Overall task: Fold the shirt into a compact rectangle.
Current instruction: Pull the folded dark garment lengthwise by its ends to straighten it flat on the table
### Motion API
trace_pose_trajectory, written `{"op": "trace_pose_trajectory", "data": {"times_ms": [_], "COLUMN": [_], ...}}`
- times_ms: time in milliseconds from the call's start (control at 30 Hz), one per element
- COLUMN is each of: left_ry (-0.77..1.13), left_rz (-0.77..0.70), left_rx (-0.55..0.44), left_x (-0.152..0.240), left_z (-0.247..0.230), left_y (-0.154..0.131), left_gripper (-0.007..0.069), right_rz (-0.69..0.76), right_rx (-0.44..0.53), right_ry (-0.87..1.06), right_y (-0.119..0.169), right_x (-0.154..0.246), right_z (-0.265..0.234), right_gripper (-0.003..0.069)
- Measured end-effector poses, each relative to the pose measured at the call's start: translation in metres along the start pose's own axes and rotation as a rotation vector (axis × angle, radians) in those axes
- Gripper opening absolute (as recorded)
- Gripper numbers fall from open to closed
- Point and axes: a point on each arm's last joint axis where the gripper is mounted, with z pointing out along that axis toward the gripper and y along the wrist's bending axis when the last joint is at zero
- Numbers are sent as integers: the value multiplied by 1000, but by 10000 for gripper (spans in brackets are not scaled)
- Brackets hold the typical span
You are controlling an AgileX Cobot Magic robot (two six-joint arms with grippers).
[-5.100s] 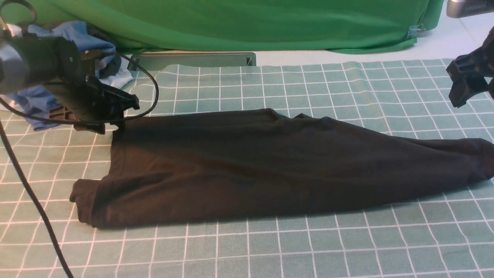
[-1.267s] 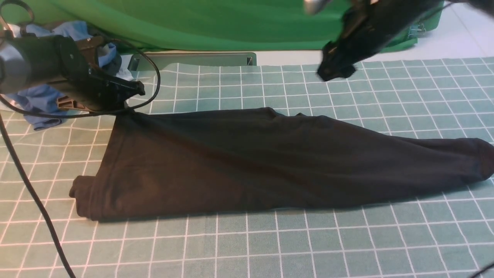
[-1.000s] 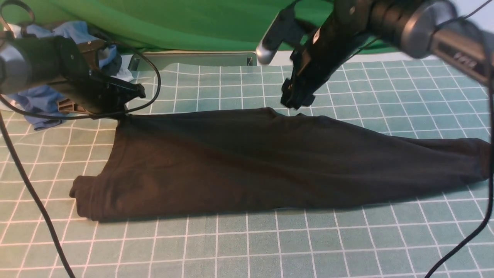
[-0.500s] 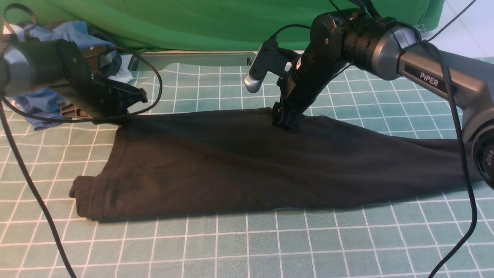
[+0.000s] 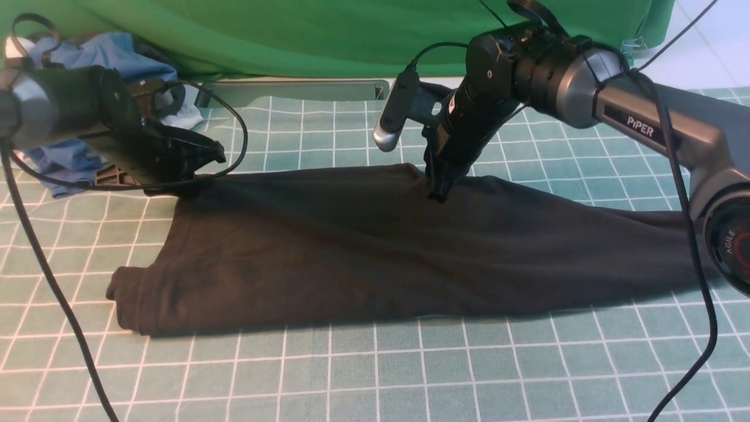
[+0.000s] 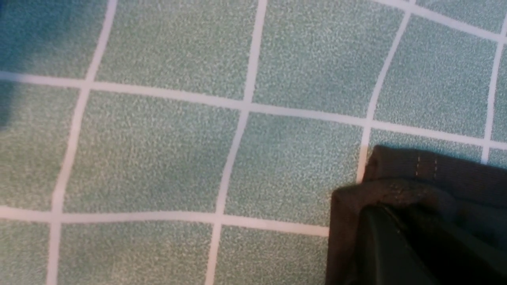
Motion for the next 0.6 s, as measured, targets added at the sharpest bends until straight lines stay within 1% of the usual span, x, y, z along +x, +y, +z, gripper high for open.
{"op": "trace_pose_trajectory", "data": {"times_ms": [133,167,200,267,300,333,367,400,433,467,500,600], "left_ry": [0,-1,-1,-1,-1,-2,-3,-3,-3,-3,-3,-1], "left_rz": [3,3,0,-8,-10,-14,-15,-15,-16,-16,-17,-18], "left_rx": [-2,-2,0,5,6,8,9,9,9,9,10,10], "left_x": [0,0,0,0,0,-1,-1,-1,-1,-1,-1,-1], "left_z": [0,0,0,0,0,-1,-1,-1,-1,-1,-1,-1], "left_y": [0,0,0,0,-1,0,-1,-1,-1,-1,-1,-1], "left_gripper": [15,15,15,15,15,15,15,15,15,15,15,15], "right_rz": [21,23,21,11,10,1,-7,-9,-15,-15,-22,-22], "right_rx": [26,33,31,17,16,5,0,-1,-1,-2,-3,-20], "right_ry": [-29,-37,-35,-23,-22,-13,-11,-12,-14,-14,-15,7], "right_y": [-5,-6,-5,-1,-1,2,6,6,8,8,10,13], "right_x": [-6,-8,-9,-11,-10,-11,-13,-14,-15,-15,-16,-12], "right_z": [-13,-18,-20,-21,-21,-20,-18,-18,-16,-16,-11,1], "right_gripper": [33,48,80,178,191,279,344,361,405,410,429,431]}}
